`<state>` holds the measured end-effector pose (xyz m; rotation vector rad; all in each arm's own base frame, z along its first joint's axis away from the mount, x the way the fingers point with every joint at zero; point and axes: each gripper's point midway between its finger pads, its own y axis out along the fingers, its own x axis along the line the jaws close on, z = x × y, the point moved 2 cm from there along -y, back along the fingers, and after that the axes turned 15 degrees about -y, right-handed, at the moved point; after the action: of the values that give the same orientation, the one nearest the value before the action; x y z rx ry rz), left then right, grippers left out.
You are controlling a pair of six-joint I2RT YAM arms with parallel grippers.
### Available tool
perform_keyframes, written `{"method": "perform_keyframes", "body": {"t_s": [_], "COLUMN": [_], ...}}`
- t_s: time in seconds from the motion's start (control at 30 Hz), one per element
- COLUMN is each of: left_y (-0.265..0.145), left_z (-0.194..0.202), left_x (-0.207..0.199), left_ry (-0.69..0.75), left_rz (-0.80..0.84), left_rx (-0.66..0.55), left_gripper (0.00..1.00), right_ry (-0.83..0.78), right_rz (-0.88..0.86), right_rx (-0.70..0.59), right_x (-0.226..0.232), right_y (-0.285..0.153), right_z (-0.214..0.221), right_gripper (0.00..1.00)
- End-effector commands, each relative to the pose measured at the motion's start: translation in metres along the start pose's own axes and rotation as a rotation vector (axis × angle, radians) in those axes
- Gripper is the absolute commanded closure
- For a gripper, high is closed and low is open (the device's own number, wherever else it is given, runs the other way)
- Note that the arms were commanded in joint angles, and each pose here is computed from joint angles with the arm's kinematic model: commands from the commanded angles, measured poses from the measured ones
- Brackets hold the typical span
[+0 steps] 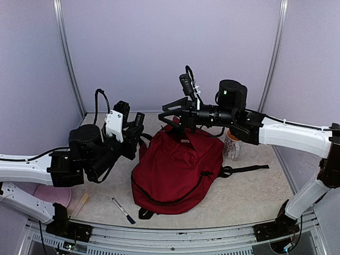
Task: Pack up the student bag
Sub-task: Pass from the left arm to the right
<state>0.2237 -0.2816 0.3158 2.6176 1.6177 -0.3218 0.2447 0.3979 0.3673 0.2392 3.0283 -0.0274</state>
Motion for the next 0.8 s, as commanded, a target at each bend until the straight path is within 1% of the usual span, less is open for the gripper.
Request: {"method": "perform_keyframes", "body": {"t_s": [0.0, 0.03, 0.13, 0.23, 0.33, 0.47, 0.5, 0.53, 0.57, 0.6, 0.67, 0.77], "left_y": [-0.004, -0.003, 0.001, 0.0, 0.0, 0.0, 0.0, 0.0, 0.0, 0.001, 0.002, 0.002], "left_z": [-0.02, -0.021, -0.02, -0.02, -0.018, -0.018, -0.018, -0.018, -0.018, -0.017, -0.016, -0.015], "left_x": [-0.014, -0.018, -0.025, -0.03, -0.033, -0.034, -0.034, -0.034, -0.034, -0.034, -0.035, -0.035], "left_ry": [0.096, 0.102, 0.114, 0.116, 0.118, 0.122, 0.127, 0.13, 0.133, 0.138, 0.143, 0.148], "left_rz": [-0.044, -0.038, -0.023, 0.004, 0.025, 0.036, 0.034, 0.035, 0.035, 0.034, 0.033, 0.028], "left_rx": [-0.117, -0.119, -0.12, -0.126, -0.125, -0.126, -0.126, -0.127, -0.127, -0.125, -0.124, -0.123], "left_gripper": [1.0, 1.0, 1.0, 1.0, 1.0, 1.0, 1.0, 1.0, 1.0, 1.0, 1.0, 1.0], "right_ry": [0.035, 0.03, 0.032, 0.058, 0.065, 0.082, 0.086, 0.088, 0.089, 0.092, 0.095, 0.099], "right_rz": [-0.042, -0.057, -0.094, -0.081, -0.083, -0.069, -0.074, -0.084, -0.096, -0.104, -0.118, -0.134], "right_rx": [-0.121, -0.13, -0.108, -0.087, -0.076, -0.049, -0.044, -0.043, -0.044, -0.044, -0.039, -0.035], "right_x": [0.009, 0.013, 0.02, 0.016, 0.015, 0.011, 0.011, 0.012, 0.013, 0.013, 0.015, 0.018], "right_y": [0.022, 0.026, 0.04, 0.046, 0.05, 0.055, 0.057, 0.058, 0.059, 0.06, 0.061, 0.06], "right_z": [-0.025, -0.03, -0.025, -0.017, -0.012, -0.004, -0.002, -0.002, -0.003, -0.002, -0.001, 0.0], "right_gripper": [0.35, 0.33, 0.33, 0.36, 0.42, 0.44, 0.46, 0.5, 0.57, 0.66, 0.8, 0.94]}}
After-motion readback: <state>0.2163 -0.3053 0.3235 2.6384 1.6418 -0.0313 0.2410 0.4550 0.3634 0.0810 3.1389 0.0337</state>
